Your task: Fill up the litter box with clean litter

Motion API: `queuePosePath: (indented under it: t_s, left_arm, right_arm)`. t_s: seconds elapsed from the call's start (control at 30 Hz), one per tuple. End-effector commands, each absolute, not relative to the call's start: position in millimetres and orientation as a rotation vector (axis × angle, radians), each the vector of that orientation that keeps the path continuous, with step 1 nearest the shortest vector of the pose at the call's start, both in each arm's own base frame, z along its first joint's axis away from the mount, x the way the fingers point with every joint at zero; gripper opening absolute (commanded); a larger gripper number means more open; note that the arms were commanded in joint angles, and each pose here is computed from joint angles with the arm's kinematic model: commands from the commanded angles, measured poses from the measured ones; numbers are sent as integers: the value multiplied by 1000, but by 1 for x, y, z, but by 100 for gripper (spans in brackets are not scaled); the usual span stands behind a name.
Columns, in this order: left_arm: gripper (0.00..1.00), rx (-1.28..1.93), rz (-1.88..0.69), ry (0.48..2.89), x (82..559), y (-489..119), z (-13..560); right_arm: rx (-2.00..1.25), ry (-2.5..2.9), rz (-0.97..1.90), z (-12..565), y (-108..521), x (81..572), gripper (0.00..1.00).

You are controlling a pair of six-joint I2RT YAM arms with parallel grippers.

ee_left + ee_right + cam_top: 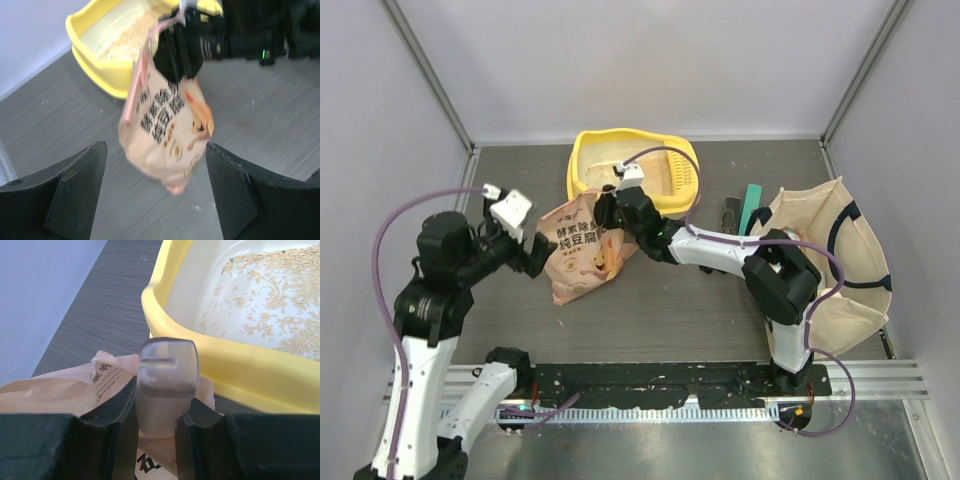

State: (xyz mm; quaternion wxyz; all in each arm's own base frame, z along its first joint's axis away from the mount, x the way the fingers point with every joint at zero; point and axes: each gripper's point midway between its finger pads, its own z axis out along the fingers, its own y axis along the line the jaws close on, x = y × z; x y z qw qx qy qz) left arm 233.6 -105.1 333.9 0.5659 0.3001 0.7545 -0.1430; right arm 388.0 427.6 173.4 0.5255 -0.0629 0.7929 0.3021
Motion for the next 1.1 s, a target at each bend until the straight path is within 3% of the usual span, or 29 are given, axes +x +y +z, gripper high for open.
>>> queuePosePath:
  t_s: [0.0, 0.07, 0.17, 0.3, 0.37, 0.43, 0.57, 0.87, 1.07]
  left_arm:
    - [82, 879, -233, 2052, 185, -76, 254]
    - [79, 955, -220, 2109, 175, -70, 226]
    - [61, 1042, -146, 2164, 168, -57, 187]
    - [19, 1044, -82, 2246, 171, -44, 156]
    - [8, 1050, -115, 2298, 168, -45, 143]
    - [7, 1054, -143, 2348, 167, -46, 130]
    - [24, 1096, -171, 2311, 182, -54, 111]
    - [26, 1192, -113, 2179, 216, -58, 76]
    - [27, 1144, -133, 2165, 235, -68, 61]
  right_arm:
    - [-362, 2070, 465, 114, 384, 374, 1]
    - [-362, 2054, 440, 118, 381, 379, 1]
    - [-374, 2021, 384, 123, 380, 385, 1]
    - [-371, 2009, 291, 123, 367, 391, 1]
    - [-378, 2032, 263, 109, 362, 389, 1]
    - [-398, 2088, 265, 84, 364, 382, 1]
    - [-434, 2207, 296, 37, 369, 359, 1]
    - [-468, 2400, 611, -4, 397, 308, 1]
    - [-433, 2386, 1016, 24, 432, 305, 1]
